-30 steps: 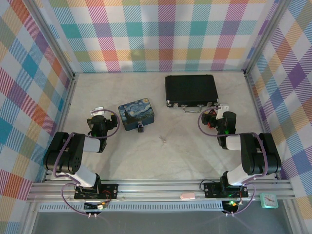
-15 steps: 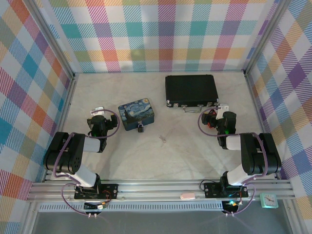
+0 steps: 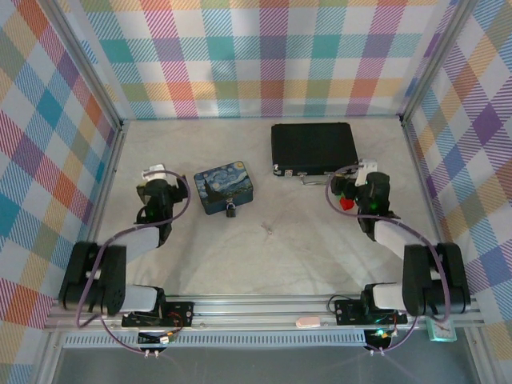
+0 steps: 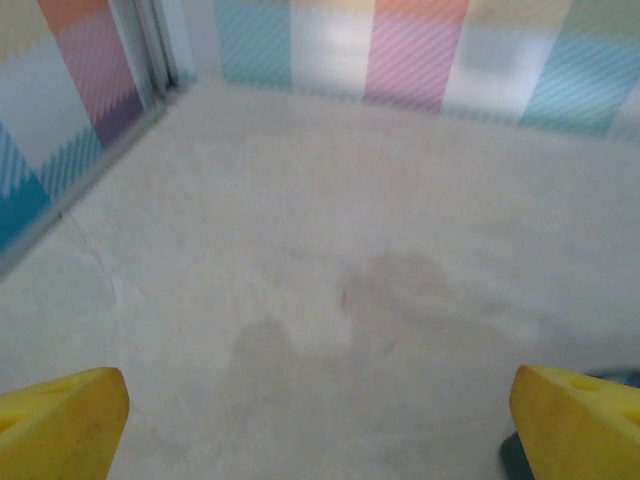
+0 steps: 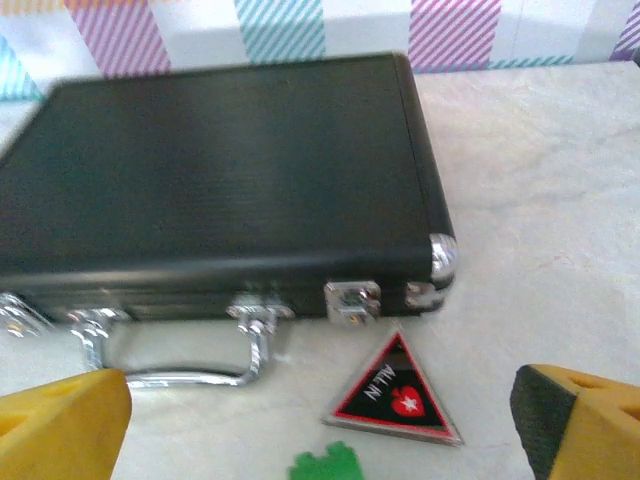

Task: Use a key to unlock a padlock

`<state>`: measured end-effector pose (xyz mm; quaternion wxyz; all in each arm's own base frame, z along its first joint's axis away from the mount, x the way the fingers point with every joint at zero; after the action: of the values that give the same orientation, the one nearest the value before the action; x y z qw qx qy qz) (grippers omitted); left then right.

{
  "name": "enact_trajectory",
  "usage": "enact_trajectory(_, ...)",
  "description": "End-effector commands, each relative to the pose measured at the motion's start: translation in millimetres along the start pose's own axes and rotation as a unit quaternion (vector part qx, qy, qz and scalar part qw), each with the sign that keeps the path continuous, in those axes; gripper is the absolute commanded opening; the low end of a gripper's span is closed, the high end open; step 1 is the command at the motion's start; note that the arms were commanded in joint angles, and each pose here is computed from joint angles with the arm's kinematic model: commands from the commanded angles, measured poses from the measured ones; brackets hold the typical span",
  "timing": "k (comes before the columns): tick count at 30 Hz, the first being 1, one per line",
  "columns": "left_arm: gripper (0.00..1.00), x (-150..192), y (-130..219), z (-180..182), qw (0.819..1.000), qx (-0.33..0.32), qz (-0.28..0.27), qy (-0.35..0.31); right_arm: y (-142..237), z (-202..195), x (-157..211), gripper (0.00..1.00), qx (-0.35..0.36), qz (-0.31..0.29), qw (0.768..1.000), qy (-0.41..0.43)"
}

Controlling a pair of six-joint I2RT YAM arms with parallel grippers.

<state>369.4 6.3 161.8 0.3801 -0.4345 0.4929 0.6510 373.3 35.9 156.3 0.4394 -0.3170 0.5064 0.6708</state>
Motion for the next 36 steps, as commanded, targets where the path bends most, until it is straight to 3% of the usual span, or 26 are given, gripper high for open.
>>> enact_trajectory(1, 0.96, -16.5, 16.5, -7.0, 0.997, 0.025, 0.027, 0.061, 14.3, 21.1, 15.1, 0.94, 0.005, 0.095, 0.994, -0.058)
enact_trajectory(6, 1.00, -21.0, 43.2, -50.0, 0.982, 0.129, 0.088, 0.107, 39.3, 100.2, 51.5, 0.89, -0.062, 0.199, 0.978, -0.024)
enact_trajectory(11, 1.00, -3.8, 74.4, -69.3, 0.971, 0.158, 0.138, 0.117, 62.1, 165.8, 101.7, 0.78, -0.103, 0.316, 0.943, 0.009)
enact_trajectory(14, 1.00, 6.8, 88.9, -74.1, 0.964, 0.172, 0.155, 0.133, 74.5, 193.6, 131.8, 0.73, -0.099, 0.385, 0.916, 0.050)
enact_trajectory(19, 1.00, 27.1, 98.1, -76.3, 0.952, 0.184, 0.175, 0.168, 77.2, 212.3, 174.0, 0.63, -0.049, 0.450, 0.887, 0.096)
enact_trajectory(23, 1.00, 35.7, 97.2, -74.3, 0.954, 0.177, 0.181, 0.160, 69.4, 218.9, 197.1, 0.56, -0.035, 0.470, 0.873, 0.123)
enact_trajectory(30, 1.00, 35.9, 91.6, -76.0, 0.957, 0.175, 0.177, 0.148, 47.5, 207.5, 211.6, 0.49, 0.025, 0.465, 0.873, 0.145)
enact_trajectory(36, 1.00, 32.4, 88.8, -80.8, 0.955, 0.184, 0.175, 0.151, 31.8, 212.8, 215.4, 0.43, 0.029, 0.448, 0.882, 0.145)
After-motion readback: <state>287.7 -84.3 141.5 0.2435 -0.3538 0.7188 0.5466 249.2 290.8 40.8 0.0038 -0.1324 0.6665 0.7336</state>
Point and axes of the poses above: each hand's point on the last joint's axis, 136 mm out from that joint toward the fingers, its own y axis back along the fingers, its own z axis along the line the jaws close on, x = y × z, the point moved 2 cm from there along y, back along the fingers, and after that the axes turned 12 degrees about -y, right-handed, at the moved point
